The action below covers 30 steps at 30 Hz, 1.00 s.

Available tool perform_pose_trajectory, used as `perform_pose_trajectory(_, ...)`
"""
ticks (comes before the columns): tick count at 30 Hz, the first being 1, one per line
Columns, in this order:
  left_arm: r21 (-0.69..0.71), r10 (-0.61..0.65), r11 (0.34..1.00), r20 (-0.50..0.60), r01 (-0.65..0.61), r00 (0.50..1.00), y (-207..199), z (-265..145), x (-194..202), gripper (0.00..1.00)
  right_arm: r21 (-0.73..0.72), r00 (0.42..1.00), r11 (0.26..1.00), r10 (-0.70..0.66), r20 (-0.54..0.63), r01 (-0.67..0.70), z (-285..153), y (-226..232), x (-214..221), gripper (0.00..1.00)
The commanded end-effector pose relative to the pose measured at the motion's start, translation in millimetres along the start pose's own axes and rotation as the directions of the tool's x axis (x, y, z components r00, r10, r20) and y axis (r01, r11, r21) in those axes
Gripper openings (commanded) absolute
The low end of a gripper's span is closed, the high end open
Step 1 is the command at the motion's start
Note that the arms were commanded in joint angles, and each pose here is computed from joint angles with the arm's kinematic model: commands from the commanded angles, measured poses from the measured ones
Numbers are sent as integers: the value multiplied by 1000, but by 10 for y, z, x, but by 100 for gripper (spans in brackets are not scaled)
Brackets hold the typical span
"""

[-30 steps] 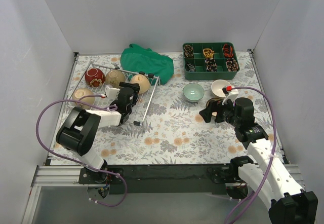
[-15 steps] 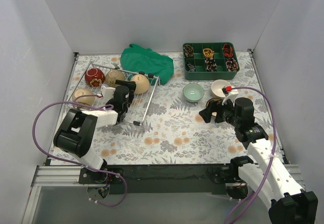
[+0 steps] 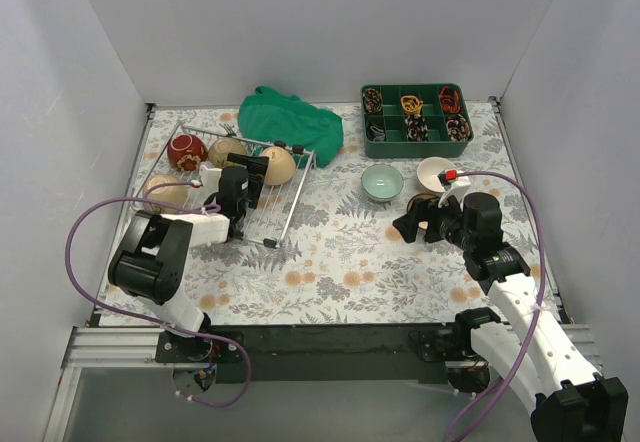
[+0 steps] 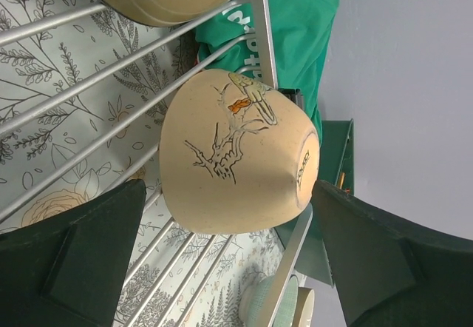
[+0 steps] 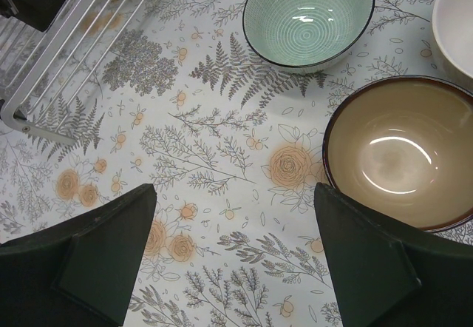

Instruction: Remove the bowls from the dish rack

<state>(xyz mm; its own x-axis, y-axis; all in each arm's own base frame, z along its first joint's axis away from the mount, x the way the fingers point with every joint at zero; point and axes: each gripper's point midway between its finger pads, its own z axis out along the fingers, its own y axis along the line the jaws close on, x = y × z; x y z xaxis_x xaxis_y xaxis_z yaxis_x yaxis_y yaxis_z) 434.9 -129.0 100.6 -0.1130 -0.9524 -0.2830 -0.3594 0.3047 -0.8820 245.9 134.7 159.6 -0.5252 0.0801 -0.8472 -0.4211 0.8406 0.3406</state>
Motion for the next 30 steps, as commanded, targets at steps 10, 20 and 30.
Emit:
perform_pose_trajectory(10,-38,-192,981,-15,191,981,-71,188,-36,98,-26,999,999,-30,29,31,20,48,-71,96)
perform_pose_trajectory(20,-108,-179,978,-15,176,984,84,227,-6,98,-25,999,999,-31,27,31,23,43,-61,96)
perform_pose_trajectory(30,-60,-150,987,10,150,989,-21,155,-96,74,-22,999,999,-29,23,29,34,32,-59,96)
